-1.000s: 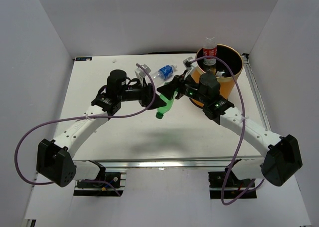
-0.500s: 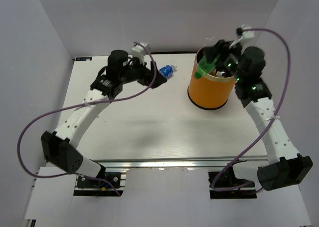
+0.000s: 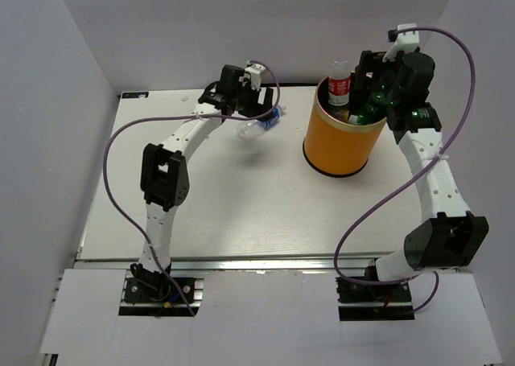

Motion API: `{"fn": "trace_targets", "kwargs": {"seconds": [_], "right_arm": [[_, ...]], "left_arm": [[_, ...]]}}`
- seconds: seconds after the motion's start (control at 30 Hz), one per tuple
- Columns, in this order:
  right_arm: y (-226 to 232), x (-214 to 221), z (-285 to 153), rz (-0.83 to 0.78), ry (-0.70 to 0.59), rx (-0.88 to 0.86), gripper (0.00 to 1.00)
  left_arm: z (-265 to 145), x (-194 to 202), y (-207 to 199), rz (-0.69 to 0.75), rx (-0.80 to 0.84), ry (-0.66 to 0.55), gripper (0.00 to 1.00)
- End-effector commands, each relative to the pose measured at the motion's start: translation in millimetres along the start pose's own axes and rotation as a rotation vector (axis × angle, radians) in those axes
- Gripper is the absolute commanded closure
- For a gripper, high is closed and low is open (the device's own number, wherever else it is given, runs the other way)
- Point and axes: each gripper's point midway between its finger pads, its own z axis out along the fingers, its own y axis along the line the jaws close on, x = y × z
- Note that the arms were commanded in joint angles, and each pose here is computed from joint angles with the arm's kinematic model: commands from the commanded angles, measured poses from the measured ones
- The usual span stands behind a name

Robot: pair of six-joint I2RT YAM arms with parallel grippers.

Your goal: Put the plastic bottles in the bin

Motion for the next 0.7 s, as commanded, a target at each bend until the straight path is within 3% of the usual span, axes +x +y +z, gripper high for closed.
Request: {"fn": "trace_targets", "kwargs": {"seconds": [0.0, 0.23, 0.57, 0.67], "right_arm": [[-8, -36, -20, -0.079, -0.119, 0.029, 0.11], [-11, -28, -48, -0.114, -0.154, 0.048, 0.11], [6, -30, -74, -0.120, -0.189, -0.040, 0.11], [4, -21, -70, -0.124, -0.159, -0.034, 0.11]], "left_arm": [[-8, -39, 33, 0.084, -0.056, -0.077, 0.02], [37, -15, 81, 0.115, -0.119, -0.049, 0.02], [85, 51, 78, 0.028, -0.001, 0.049, 0.02], [88, 62, 74, 0.007, 0.028, 0.069, 0.06]]}}
